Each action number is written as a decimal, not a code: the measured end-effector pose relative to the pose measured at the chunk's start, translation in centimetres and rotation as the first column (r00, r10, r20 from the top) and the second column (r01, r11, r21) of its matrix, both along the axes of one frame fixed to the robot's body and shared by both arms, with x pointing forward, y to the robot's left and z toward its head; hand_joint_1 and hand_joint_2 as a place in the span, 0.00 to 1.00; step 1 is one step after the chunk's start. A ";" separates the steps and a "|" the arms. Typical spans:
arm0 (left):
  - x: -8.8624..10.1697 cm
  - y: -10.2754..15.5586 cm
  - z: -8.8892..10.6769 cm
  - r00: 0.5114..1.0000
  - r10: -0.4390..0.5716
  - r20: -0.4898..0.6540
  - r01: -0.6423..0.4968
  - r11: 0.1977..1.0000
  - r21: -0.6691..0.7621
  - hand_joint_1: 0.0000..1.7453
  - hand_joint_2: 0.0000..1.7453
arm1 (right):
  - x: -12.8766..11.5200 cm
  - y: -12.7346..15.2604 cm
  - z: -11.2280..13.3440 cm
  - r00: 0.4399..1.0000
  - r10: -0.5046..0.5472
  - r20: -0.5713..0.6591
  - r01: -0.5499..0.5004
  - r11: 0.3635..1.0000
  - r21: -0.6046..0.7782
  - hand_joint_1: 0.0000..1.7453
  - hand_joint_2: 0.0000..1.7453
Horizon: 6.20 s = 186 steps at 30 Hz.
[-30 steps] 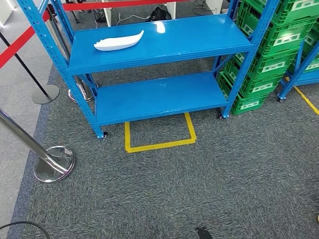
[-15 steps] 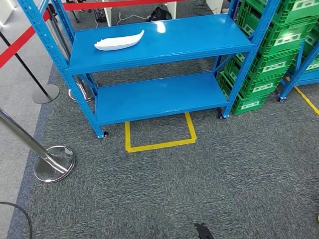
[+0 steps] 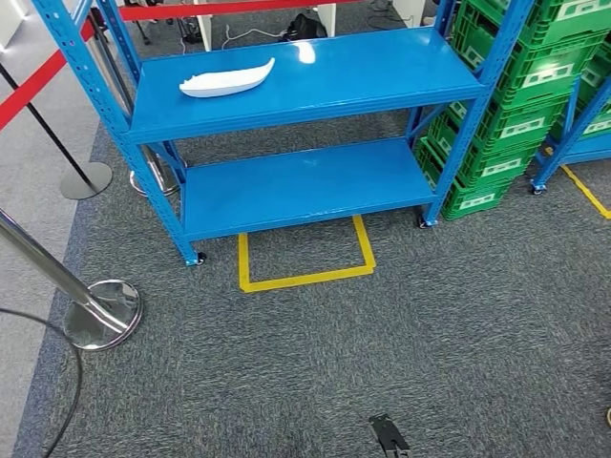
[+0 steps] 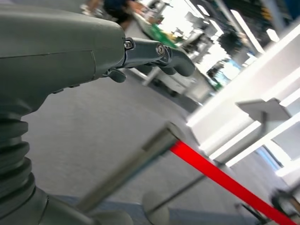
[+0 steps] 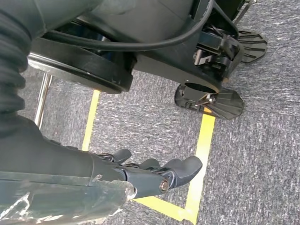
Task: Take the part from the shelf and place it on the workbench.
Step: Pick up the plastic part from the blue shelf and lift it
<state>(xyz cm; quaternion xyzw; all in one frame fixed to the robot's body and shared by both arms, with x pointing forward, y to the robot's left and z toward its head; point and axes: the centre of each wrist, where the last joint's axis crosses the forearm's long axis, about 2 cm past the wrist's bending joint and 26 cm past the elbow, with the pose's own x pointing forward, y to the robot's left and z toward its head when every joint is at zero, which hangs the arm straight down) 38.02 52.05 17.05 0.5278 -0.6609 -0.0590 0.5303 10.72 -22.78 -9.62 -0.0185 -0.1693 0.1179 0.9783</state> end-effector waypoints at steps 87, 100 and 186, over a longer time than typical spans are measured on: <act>8.1 -31.5 2.9 0.587 -0.394 -0.707 0.761 0.565 0.318 0.00 1.00 | 0.7 0.2 0.2 0.998 0.069 0.003 -0.069 0.998 0.009 0.00 1.00; 8.1 -31.3 2.6 0.616 -0.277 -0.737 0.701 0.620 0.353 0.00 1.00 | 0.6 0.2 0.2 0.998 0.069 -0.001 -0.069 0.998 0.008 0.00 1.00; 8.4 -28.8 2.4 0.680 -0.107 -0.726 0.573 0.695 0.434 0.00 0.00 | 0.1 0.1 0.0 0.999 0.051 -0.017 -0.051 0.999 -0.003 0.00 1.00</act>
